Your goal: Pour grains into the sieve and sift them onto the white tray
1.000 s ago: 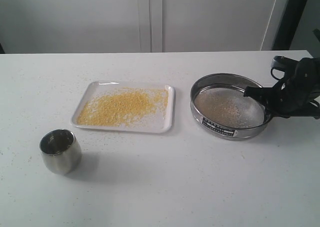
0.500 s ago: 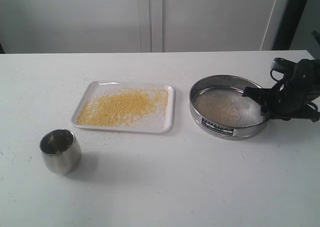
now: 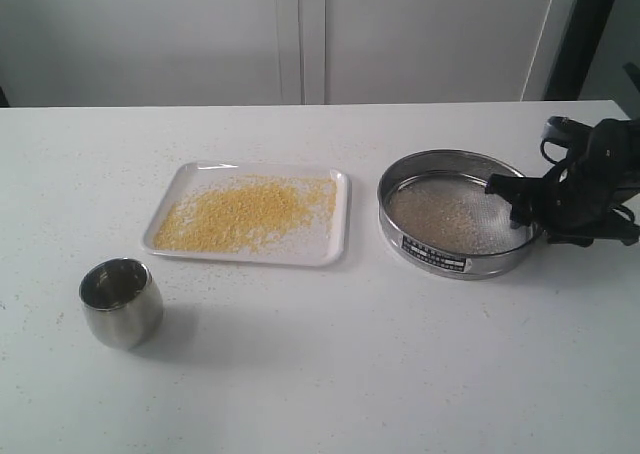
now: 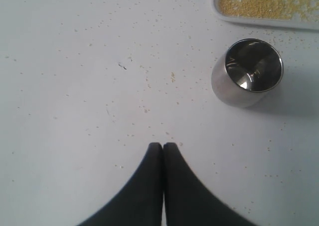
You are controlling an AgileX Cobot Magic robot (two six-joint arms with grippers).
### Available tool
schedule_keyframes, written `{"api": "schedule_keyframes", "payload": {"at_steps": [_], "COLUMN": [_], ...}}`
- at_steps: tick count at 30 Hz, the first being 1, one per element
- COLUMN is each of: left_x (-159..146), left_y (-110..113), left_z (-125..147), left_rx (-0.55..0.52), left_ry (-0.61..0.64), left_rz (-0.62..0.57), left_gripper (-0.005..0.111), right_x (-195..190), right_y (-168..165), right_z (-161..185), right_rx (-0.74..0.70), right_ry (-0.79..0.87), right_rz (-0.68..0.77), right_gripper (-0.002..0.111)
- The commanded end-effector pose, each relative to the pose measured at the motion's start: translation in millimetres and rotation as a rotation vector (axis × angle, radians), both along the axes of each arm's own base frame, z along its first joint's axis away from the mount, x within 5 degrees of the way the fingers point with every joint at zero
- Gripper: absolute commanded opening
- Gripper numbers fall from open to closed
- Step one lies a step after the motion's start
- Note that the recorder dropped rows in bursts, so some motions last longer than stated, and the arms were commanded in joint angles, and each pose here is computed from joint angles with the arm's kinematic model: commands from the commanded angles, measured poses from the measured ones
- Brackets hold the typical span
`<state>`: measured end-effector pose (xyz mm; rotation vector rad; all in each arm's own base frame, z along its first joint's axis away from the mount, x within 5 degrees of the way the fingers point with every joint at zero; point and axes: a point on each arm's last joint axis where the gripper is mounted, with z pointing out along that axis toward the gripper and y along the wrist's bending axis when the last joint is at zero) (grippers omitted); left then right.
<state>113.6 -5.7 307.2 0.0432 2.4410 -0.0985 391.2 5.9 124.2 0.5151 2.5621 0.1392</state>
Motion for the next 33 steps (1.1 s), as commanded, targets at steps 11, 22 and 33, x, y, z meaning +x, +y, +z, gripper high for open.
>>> {"api": "schedule_keyframes", "payload": {"at_steps": [11, 22, 33], "left_x": [-1, -1, -1], "left_y": [0, 0, 0], "left_z": [1, 1, 1], "left_rx": [-0.006, -0.006, -0.006], "left_ry": [-0.004, -0.004, -0.004], "left_rz": [0.001, 0.001, 0.001], "left_gripper": [0.000, 0.000, 0.000], "right_x": [-3, -11, -31], "right_y": [-3, -3, -4], "right_z": [28, 60, 88], "right_rx": [-0.001, -0.003, -0.052], "right_ry": [-0.048, -0.084, -0.018], "right_rz": [-0.008, -0.006, 0.063], "right_gripper": [0.048, 0.053, 0.053]}}
